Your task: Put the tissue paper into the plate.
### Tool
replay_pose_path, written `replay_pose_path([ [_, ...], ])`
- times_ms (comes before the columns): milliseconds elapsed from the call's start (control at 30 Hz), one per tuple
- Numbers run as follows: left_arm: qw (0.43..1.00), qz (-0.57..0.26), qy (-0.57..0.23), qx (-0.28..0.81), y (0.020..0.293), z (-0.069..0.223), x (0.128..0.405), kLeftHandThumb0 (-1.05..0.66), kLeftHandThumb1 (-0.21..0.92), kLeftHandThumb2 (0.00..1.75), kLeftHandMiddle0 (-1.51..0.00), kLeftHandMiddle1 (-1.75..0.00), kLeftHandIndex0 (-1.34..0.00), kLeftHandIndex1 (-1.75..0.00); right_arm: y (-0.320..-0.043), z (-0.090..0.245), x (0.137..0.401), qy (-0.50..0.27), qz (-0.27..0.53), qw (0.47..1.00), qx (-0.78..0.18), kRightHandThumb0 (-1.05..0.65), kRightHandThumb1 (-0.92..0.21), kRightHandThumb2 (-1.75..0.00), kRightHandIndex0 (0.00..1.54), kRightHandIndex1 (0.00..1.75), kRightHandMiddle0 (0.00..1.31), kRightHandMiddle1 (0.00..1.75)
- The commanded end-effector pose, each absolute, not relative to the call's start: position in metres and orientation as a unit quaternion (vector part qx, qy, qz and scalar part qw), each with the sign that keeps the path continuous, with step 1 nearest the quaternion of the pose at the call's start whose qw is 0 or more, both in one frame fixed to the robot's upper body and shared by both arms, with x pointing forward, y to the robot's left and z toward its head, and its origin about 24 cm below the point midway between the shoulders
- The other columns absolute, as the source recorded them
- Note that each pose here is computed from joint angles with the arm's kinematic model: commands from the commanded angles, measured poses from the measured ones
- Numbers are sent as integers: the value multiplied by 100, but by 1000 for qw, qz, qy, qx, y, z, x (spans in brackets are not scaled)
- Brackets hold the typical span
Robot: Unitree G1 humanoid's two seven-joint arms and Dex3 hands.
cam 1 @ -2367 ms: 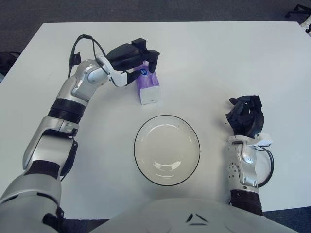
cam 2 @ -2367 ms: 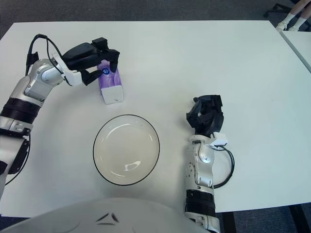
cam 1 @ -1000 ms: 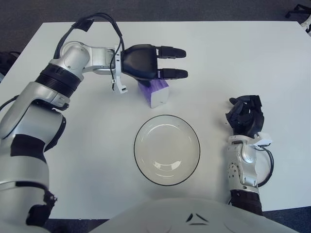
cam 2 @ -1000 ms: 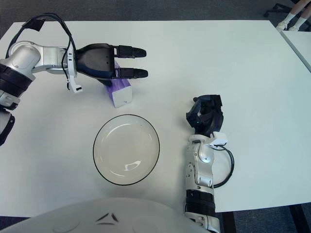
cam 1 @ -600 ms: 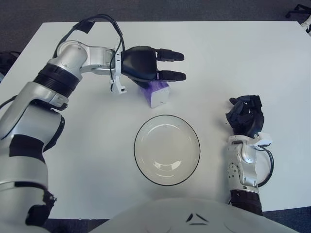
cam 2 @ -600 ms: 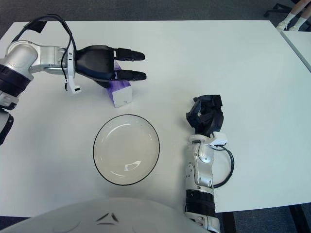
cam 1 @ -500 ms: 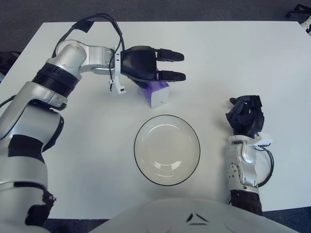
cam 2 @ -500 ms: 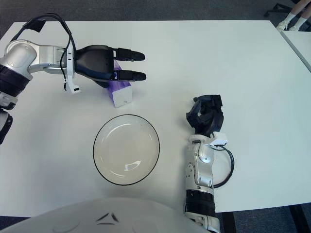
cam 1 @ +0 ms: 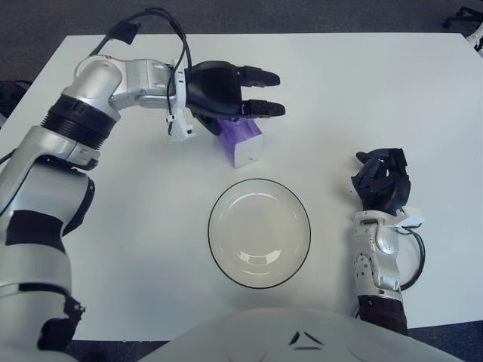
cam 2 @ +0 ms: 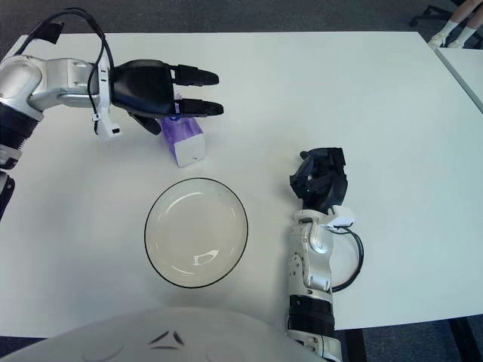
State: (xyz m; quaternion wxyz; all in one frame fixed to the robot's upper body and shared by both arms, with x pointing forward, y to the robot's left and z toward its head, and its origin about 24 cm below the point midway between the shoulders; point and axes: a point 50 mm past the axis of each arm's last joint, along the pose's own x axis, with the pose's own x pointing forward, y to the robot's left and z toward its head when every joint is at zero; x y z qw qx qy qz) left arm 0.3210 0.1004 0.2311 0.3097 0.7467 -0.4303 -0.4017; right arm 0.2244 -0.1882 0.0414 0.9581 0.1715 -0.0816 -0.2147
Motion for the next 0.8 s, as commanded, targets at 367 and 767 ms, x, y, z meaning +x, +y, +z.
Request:
replay_pose_path([
  [367,324,-434,-342,768,99,250,323,-105,89,37,0,0,0,0,-173,-6,207,52,-243,946,206,-39,-62,-94,66,149,38,175],
  [767,355,-459,-298,758,100,230,326,-105,89,31,0,0,0,0,-173,-6,204,52,-249,947,196,-40,-59,-98,69,150,40,175],
])
